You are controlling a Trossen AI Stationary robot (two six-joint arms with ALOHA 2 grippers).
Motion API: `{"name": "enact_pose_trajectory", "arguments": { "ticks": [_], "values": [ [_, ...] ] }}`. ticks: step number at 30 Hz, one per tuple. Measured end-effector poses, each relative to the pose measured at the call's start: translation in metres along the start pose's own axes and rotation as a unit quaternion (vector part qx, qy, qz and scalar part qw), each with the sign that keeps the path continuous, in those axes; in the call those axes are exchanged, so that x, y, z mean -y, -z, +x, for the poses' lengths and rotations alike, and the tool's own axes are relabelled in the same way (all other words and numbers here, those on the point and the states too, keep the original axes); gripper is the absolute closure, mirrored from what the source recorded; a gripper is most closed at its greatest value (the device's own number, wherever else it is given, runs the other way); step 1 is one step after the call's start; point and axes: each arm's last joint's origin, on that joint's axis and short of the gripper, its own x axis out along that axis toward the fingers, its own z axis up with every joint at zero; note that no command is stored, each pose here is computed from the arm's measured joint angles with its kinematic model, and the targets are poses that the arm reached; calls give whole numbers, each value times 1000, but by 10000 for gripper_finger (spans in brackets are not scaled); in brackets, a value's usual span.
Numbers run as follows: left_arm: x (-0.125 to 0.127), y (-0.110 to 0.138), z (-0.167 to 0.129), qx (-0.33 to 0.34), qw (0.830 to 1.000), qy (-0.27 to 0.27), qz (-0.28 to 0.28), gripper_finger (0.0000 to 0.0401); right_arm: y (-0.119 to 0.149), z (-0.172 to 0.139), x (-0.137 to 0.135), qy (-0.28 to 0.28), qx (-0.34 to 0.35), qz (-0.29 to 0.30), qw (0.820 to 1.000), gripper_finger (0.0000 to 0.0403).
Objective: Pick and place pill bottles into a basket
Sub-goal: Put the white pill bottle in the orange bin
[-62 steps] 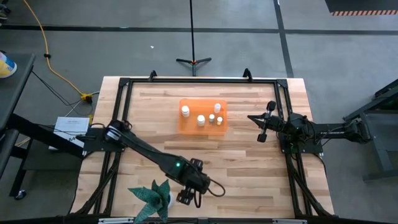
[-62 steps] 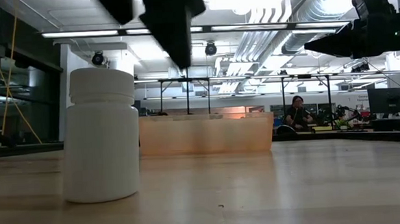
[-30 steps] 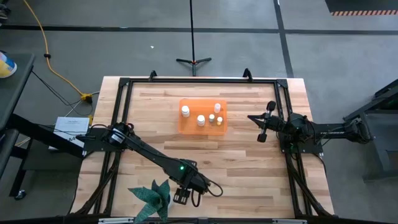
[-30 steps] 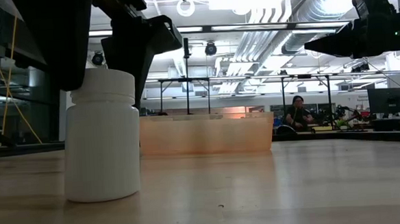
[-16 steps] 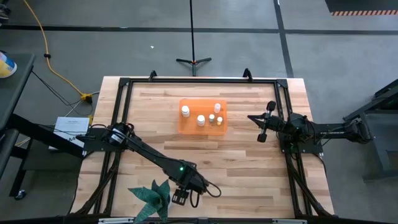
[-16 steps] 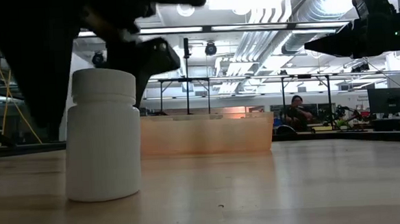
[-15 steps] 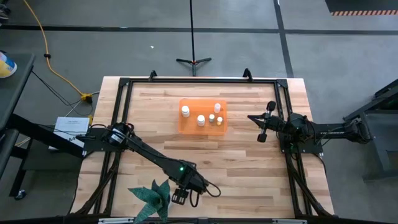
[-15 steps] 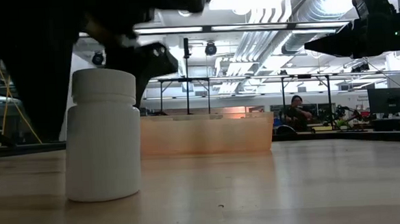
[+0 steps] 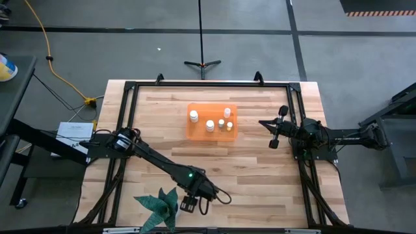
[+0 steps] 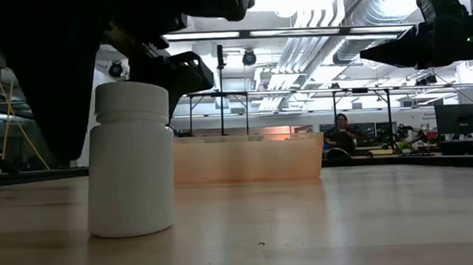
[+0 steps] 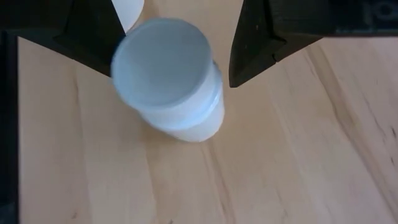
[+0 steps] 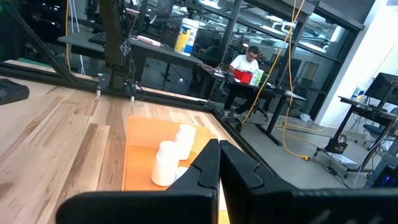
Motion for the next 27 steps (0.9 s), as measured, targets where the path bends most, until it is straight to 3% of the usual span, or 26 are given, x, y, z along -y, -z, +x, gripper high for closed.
{"name": "enact_pose_trajectory", "arguments": {
  "ticks": [15,23,27],
  "values": [
    [1,-5,-1,26,1000,7,11,113,0,0,0,0,0,0,1000,402],
    [1,-5,-1,27,999,4,47,188,0,0,0,0,0,0,1000,402],
    [-1,-5,-1,25,998,-7,54,191,0,0,0,0,0,0,1000,402]
  ]
}}
